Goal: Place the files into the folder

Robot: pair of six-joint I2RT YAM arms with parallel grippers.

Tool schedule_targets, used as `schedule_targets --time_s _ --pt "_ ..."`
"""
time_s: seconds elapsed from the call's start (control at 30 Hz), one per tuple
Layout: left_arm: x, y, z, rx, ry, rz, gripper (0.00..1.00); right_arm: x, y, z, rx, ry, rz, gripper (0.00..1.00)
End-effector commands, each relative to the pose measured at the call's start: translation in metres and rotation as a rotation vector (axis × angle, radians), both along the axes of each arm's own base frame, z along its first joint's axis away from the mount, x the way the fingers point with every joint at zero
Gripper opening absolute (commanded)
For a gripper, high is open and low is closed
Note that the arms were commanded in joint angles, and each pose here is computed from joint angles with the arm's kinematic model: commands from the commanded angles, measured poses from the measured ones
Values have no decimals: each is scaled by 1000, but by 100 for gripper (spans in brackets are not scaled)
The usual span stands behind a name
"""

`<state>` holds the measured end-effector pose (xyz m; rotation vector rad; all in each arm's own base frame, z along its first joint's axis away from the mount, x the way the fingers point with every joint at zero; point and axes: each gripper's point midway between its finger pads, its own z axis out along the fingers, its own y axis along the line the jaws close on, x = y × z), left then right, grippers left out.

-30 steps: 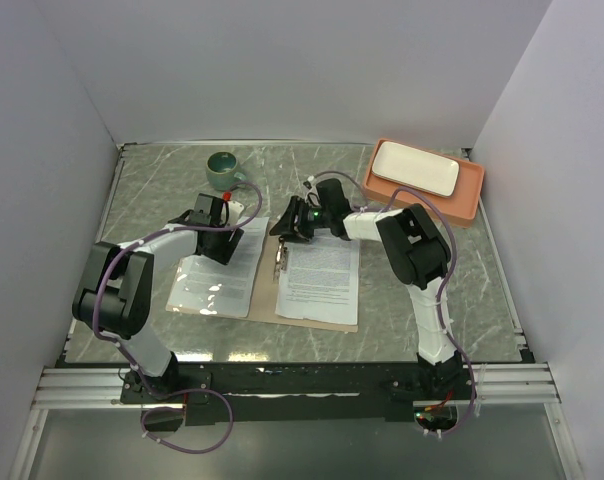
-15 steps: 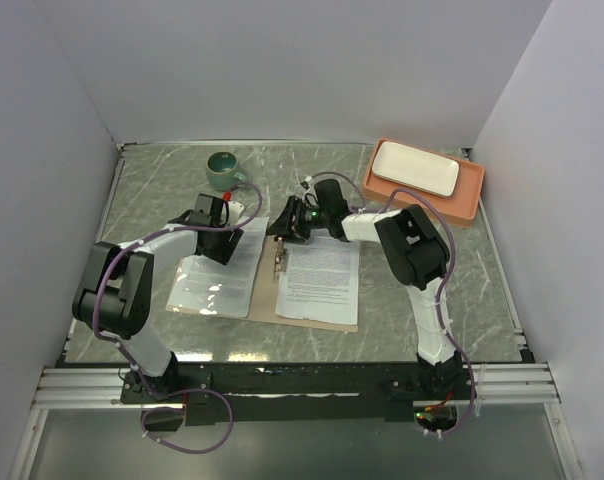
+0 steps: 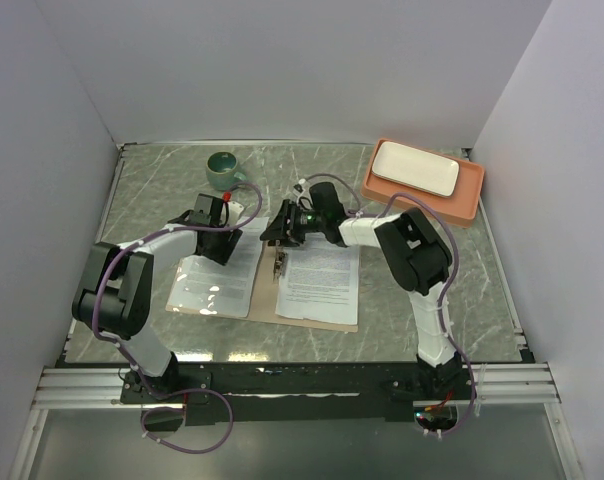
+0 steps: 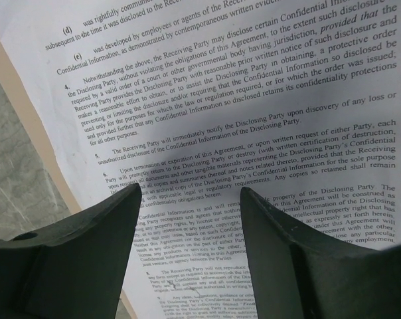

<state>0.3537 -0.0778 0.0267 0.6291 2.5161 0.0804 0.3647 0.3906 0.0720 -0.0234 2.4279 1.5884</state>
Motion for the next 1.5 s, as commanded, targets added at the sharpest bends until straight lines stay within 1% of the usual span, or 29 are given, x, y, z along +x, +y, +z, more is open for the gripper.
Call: schedule_targets --time_s 0.0,0.27,0.53,0.67,0.77,0.8,0.83,0.87,0.9,0.97,1.0,1.07,1.1,1.17,1.2,1.23,1.3,1.33,1.4,1.47 --pt "0 5 12 22 -24 -4 67 -8 7 43 64 -93 32 52" --pt "0 5 14 21 -29 -5 67 -24 7 43 68 -74 51 52" --pt "1 5 14 24 -30 -3 67 -30 4 45 70 -73 62 51" --pt "0 5 15 22 -29 -3 66 -17 -1 58 60 -103 44 52" --pt "0 5 15 22 -29 -6 66 4 -11 73 49 -151 7 54" --pt "0 5 16 22 -31 -4 66 11 -20 71 20 -135 -18 54" --pt "0 5 16 25 -31 -6 66 20 -24 79 11 -160 -37 54" --pt "0 6 16 26 -31 -7 66 29 -31 76 -26 -188 -62 54" --pt "0 6 16 27 -30 -8 66 37 -44 70 -64 -168 -94 54" --pt "-1 6 16 27 -28 -8 66 57 -57 69 -132 -215 -142 54" --pt "-1 5 16 27 -28 -12 66 66 -66 69 -180 -210 -166 54" --pt "-2 6 16 24 -26 -9 66 81 -78 58 -275 -251 -197 54" --pt "-1 5 17 24 -31 -10 66 88 -81 63 -306 -251 -203 54" --pt "-2 5 17 24 -29 -9 66 98 -86 51 -373 -255 -209 54" --pt "-2 5 16 22 -27 -8 66 108 -87 57 -391 -277 -229 54" --pt "-2 5 16 22 -26 -7 66 108 -90 45 -429 -254 -225 54" --pt "-1 4 18 19 -26 -9 65 119 -94 47 -465 -261 -253 53" --pt "-1 4 18 16 -27 -8 66 118 -97 35 -497 -230 -254 52" --pt "-1 3 20 12 -28 -10 65 122 -101 33 -532 -217 -276 51" --pt "-1 4 21 13 -28 -6 65 120 -108 16 -593 -173 -282 48"
